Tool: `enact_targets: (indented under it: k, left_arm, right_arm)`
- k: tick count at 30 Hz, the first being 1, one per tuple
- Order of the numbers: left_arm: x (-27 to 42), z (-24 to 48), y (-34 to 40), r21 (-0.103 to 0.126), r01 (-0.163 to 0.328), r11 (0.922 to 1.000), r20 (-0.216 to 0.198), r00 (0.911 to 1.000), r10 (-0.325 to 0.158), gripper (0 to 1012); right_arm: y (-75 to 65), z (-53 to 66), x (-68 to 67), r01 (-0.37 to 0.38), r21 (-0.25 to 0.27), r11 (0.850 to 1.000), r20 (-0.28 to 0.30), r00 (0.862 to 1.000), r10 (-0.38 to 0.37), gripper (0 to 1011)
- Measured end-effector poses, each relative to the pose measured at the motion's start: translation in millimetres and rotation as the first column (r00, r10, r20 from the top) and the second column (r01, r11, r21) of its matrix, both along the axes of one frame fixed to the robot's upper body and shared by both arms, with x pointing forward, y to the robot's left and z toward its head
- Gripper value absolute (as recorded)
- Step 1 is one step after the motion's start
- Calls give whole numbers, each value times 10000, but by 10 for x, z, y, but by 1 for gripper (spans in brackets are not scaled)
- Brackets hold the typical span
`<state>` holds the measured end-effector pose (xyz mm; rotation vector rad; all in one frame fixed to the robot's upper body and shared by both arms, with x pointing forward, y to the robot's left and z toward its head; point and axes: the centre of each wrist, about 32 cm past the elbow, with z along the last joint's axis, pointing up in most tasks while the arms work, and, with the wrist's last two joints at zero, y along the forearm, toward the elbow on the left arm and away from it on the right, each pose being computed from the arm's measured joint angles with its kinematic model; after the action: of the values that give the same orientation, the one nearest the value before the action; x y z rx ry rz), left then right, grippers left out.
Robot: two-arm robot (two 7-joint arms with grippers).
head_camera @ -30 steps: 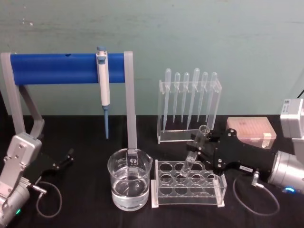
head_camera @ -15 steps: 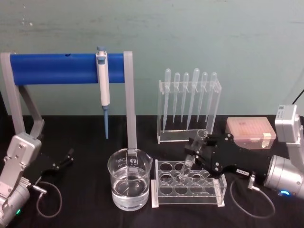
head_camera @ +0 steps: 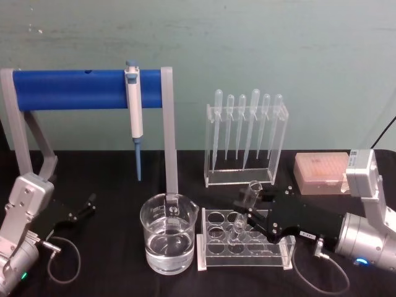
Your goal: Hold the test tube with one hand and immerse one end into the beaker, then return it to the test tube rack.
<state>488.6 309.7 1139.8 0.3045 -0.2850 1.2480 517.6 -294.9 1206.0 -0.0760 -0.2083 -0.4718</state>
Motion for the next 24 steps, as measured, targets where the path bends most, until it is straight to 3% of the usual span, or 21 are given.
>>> enact_targets:
  k: [24]
  left_arm:
    - [0,0,0,0,1,10000,0,10000,-1,1000]
  right_arm:
    - [40,-115,-97,192,-230,9996,58,9998,-190,225]
